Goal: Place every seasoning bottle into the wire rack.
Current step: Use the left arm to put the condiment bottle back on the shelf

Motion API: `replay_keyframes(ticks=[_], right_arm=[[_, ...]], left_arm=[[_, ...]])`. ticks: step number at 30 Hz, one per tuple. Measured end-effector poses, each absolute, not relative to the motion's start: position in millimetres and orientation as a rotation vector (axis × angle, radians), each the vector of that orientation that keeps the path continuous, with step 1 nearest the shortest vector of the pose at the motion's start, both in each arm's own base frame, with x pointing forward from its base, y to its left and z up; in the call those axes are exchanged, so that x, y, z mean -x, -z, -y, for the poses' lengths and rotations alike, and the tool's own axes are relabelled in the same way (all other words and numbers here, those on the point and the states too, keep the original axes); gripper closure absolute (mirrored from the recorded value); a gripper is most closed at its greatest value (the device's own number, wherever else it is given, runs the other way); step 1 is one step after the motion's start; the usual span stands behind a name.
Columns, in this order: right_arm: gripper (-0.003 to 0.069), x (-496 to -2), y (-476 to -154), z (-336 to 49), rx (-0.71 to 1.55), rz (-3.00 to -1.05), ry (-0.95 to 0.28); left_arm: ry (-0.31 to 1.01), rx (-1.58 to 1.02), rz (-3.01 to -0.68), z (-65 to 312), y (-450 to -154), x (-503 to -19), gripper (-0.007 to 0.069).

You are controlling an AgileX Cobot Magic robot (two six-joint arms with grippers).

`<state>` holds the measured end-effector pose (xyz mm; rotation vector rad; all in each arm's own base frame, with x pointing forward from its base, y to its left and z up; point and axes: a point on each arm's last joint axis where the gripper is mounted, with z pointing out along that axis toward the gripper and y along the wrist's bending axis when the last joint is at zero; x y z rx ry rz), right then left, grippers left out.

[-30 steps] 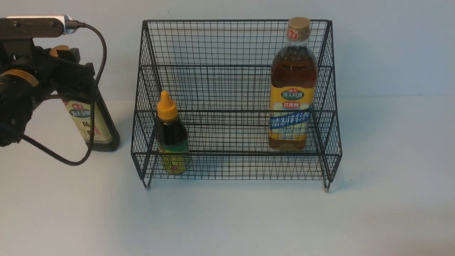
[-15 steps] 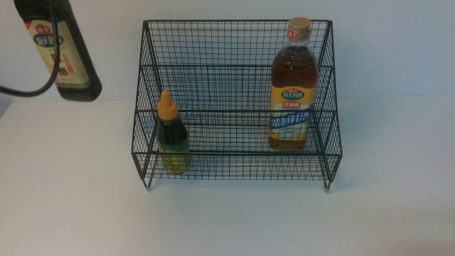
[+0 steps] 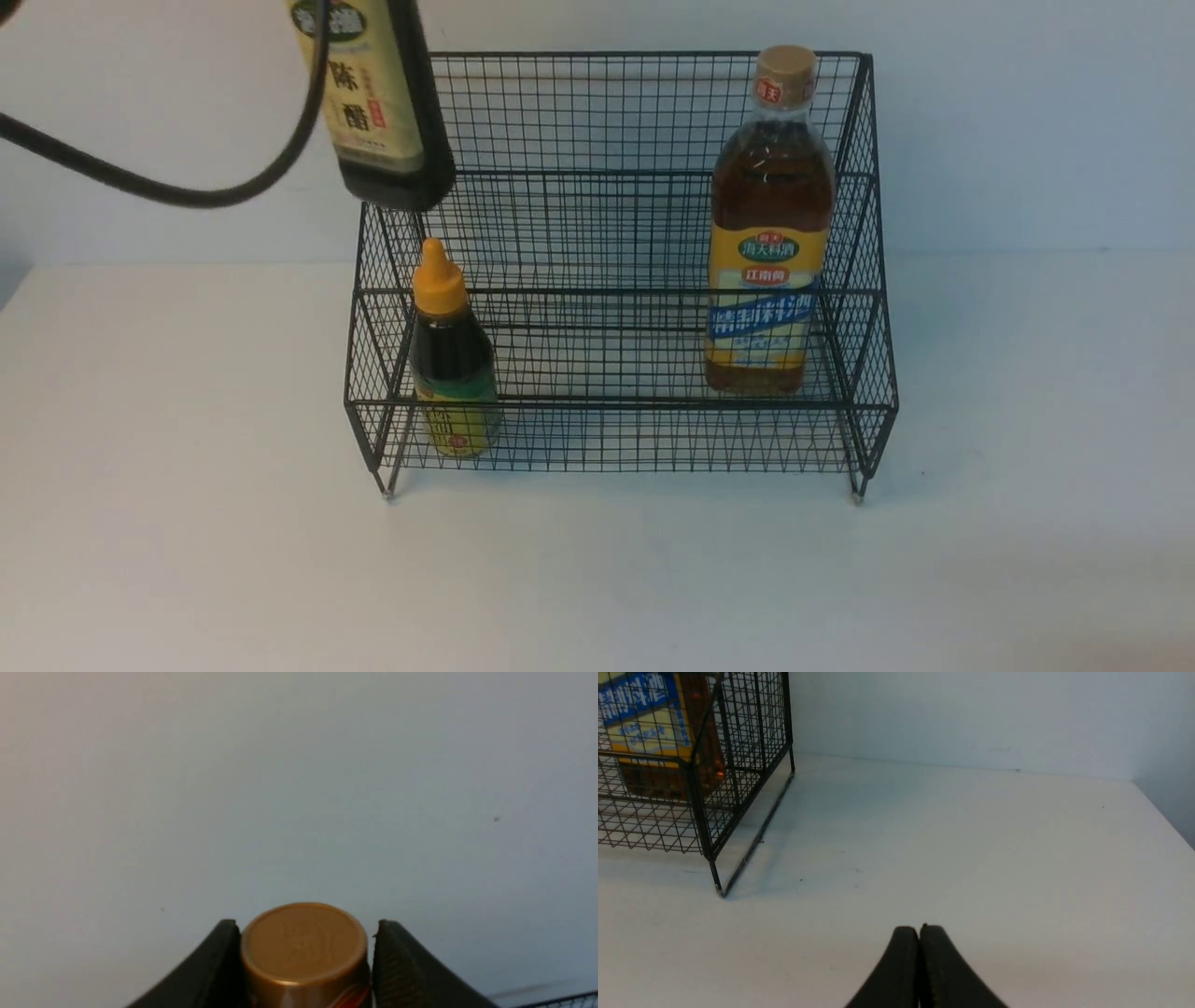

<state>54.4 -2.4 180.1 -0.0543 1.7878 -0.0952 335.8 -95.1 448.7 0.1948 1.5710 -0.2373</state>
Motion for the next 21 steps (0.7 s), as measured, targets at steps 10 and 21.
replay_keyframes(ticks=[10,21], right_arm=[[0.0674,-54,-180,2,0.054,-1.788,0.095],[0.0674,-54,-180,2,0.054,-1.788,0.095]], left_arm=[[0.228,-0.217,-1.684,105,-411,-364,0.0298],[0.212,-0.234,-1.843,109,-382,-376,0.0298]])
